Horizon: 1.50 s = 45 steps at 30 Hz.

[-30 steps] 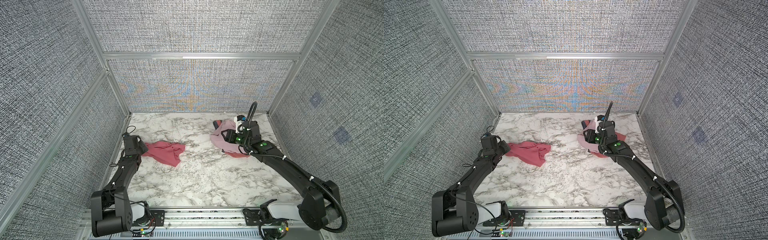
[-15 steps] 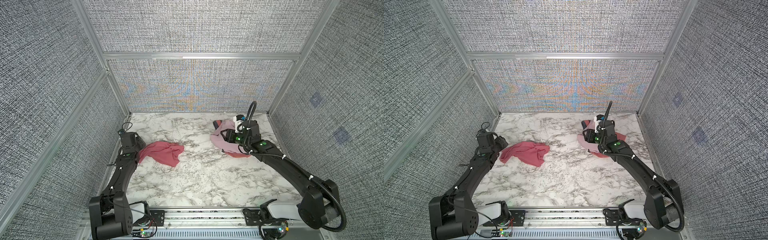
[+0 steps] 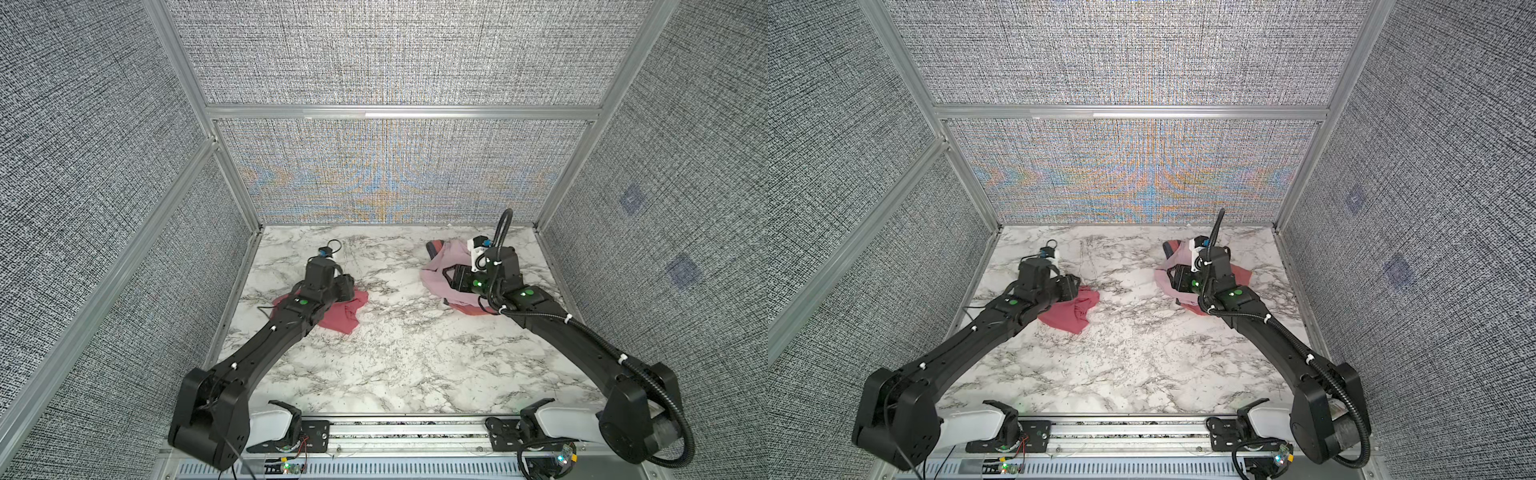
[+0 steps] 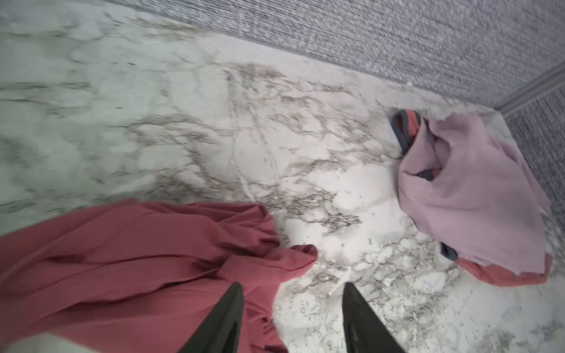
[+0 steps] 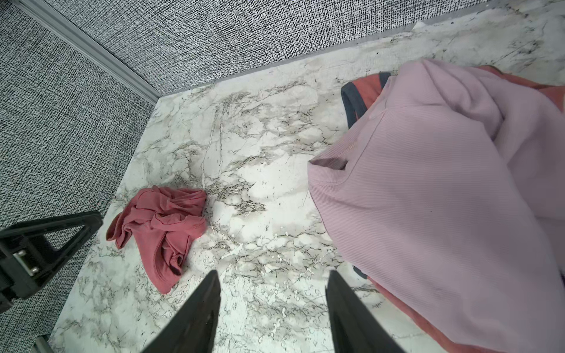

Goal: Pick out a specific cloth from the pile

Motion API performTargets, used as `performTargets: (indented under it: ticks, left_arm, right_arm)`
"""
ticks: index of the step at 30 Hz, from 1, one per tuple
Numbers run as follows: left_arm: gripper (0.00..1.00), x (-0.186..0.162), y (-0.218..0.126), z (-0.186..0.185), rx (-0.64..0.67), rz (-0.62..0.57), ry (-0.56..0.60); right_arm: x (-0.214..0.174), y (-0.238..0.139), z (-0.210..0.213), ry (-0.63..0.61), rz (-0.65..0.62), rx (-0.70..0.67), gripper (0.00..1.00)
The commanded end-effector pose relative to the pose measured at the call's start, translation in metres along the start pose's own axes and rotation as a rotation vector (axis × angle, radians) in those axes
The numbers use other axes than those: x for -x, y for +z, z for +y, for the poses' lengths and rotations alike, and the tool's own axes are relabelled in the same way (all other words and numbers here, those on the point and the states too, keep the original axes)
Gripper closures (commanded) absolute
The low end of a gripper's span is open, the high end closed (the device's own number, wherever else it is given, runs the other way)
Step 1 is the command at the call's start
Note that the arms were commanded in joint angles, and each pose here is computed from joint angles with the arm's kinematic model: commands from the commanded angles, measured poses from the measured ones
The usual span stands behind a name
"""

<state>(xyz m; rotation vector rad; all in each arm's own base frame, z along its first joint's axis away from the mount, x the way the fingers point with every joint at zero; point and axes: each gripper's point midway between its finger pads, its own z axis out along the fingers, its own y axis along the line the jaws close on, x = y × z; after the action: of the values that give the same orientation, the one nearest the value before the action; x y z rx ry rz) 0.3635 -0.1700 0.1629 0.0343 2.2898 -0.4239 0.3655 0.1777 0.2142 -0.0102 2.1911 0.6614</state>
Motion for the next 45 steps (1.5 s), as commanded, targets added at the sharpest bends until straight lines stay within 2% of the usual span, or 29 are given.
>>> performTargets:
  ticks: [1, 6, 13, 28, 31, 33, 34, 37, 41, 45]
  left_arm:
    - [0.46, -0.013, 0.021, -0.014, 0.04, 0.072, 0.114]
    - [0.47, -0.029, 0.053, -0.022, 0.049, 0.142, 0.172]
    - [0.47, -0.05, 0.077, -0.008, 0.114, 0.244, 0.263]
    - [0.5, -0.088, 0.111, 0.007, 0.158, 0.369, 0.301]
    - [0.54, -0.096, 0.116, 0.012, 0.181, 0.393, 0.295]
    - [0.61, -0.099, 0.117, 0.015, 0.199, 0.409, 0.299]
    - [0.68, -0.1, 0.118, 0.016, 0.203, 0.414, 0.301]
    - [0.98, -0.101, 0.118, 0.019, 0.217, 0.418, 0.3]
    - [1.0, -0.084, 0.11, 0.008, 0.184, 0.365, 0.274]
    - [1.0, -0.039, 0.087, -0.021, 0.096, 0.236, 0.23]
  right_arm:
    - [0.001, -0.003, 0.001, 0.007, -0.013, 0.008, 0.43]
    - [0.004, -0.009, 0.001, 0.01, -0.028, 0.009, 0.42]
    - [0.006, -0.011, 0.0, 0.009, -0.035, 0.011, 0.43]
    - [0.008, -0.01, -0.006, 0.021, -0.036, 0.002, 0.43]
    - [0.009, -0.01, -0.007, 0.025, -0.04, 0.0, 0.43]
    - [0.009, -0.01, -0.007, 0.027, -0.038, 0.002, 0.43]
    - [0.009, -0.01, -0.007, 0.028, -0.039, 0.0, 0.43]
    - [0.01, -0.012, -0.007, 0.029, -0.043, 0.002, 0.43]
    - [0.012, -0.012, -0.007, 0.031, -0.046, 0.001, 0.43]
    - [0.013, -0.014, -0.007, 0.034, -0.049, 0.005, 0.43]
